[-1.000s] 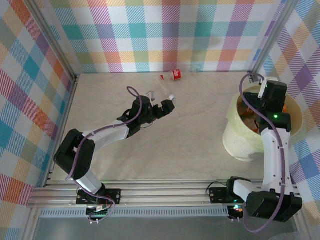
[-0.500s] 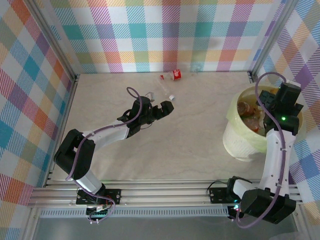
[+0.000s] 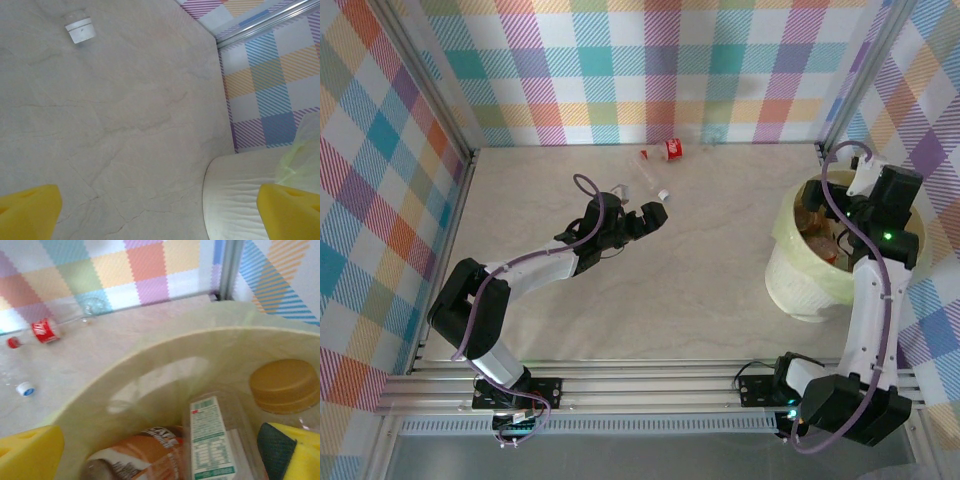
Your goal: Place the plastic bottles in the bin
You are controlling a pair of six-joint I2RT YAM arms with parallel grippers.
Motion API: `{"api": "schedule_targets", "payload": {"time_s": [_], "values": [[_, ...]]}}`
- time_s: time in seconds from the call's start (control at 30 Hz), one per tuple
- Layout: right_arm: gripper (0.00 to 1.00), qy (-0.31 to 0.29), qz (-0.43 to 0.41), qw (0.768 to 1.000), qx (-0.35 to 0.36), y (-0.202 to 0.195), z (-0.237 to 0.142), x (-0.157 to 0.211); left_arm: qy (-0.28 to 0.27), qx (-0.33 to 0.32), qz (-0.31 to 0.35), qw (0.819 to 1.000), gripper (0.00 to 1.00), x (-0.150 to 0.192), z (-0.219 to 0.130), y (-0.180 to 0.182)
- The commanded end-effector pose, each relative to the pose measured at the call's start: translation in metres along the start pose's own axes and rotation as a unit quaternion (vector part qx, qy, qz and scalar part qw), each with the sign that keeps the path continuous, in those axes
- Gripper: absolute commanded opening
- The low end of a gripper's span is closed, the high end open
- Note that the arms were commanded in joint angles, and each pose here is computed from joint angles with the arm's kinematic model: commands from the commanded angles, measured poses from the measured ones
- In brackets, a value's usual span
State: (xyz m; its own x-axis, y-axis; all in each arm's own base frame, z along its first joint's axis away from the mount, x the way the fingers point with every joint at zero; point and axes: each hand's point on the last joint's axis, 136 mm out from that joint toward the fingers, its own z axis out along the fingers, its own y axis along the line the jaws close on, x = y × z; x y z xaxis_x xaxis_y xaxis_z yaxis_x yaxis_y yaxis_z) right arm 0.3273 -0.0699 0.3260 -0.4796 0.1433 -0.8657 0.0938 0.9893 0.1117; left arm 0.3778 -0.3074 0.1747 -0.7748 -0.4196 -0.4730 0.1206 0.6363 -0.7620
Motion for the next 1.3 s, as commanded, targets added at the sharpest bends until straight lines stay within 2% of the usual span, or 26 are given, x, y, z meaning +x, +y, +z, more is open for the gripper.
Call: {"api": "schedule_targets", "payload": {"time_s": [0.0, 0.13, 0.3, 0.43, 0.6, 0.73, 0.93, 1.13, 1.27], "values": [[1.0, -0.039, -0.013, 0.997, -0.062, 0.027, -0.021, -0.015, -0.015, -0.005, 0.017, 1.0, 1.0, -0.012, 0.003, -0.01], [1.0, -0.068, -0.001, 0.986, -0.154, 0.063, -0.047, -0.028, -0.024, -0.041, 0.023, 0.999, 1.0, -0.019, 0.012, 0.0], [1.0, -0.102, 0.018, 0.946, -0.308, 0.121, -0.081, -0.04, -0.03, -0.089, 0.027, 0.995, 1.0, -0.029, 0.028, 0.01], [1.0, -0.093, -0.006, 0.923, -0.374, 0.164, -0.095, -0.034, -0.028, -0.138, 0.028, 0.99, 1.0, -0.037, 0.041, 0.021], [1.0, -0.063, -0.022, 0.909, -0.411, 0.205, -0.093, -0.018, -0.04, -0.219, 0.042, 0.974, 1.0, -0.052, 0.053, 0.04], [1.0, -0.035, -0.028, 0.895, -0.444, 0.237, -0.087, -0.002, -0.091, -0.262, 0.045, 0.96, 1.0, -0.071, 0.061, 0.057], [1.0, -0.005, -0.04, 0.911, -0.411, 0.25, -0.062, 0.017, -0.102, -0.271, 0.054, 0.956, 0.99, -0.09, 0.101, 0.064], [1.0, 0.018, -0.044, 0.914, -0.402, 0.254, -0.056, 0.028, -0.117, -0.332, 0.06, 0.934, 0.97, -0.109, 0.125, 0.09], [1.0, 0.018, -0.044, 0.916, -0.399, 0.252, -0.058, 0.03, -0.116, -0.346, 0.057, 0.929, 0.97, -0.118, 0.141, 0.102]]}}
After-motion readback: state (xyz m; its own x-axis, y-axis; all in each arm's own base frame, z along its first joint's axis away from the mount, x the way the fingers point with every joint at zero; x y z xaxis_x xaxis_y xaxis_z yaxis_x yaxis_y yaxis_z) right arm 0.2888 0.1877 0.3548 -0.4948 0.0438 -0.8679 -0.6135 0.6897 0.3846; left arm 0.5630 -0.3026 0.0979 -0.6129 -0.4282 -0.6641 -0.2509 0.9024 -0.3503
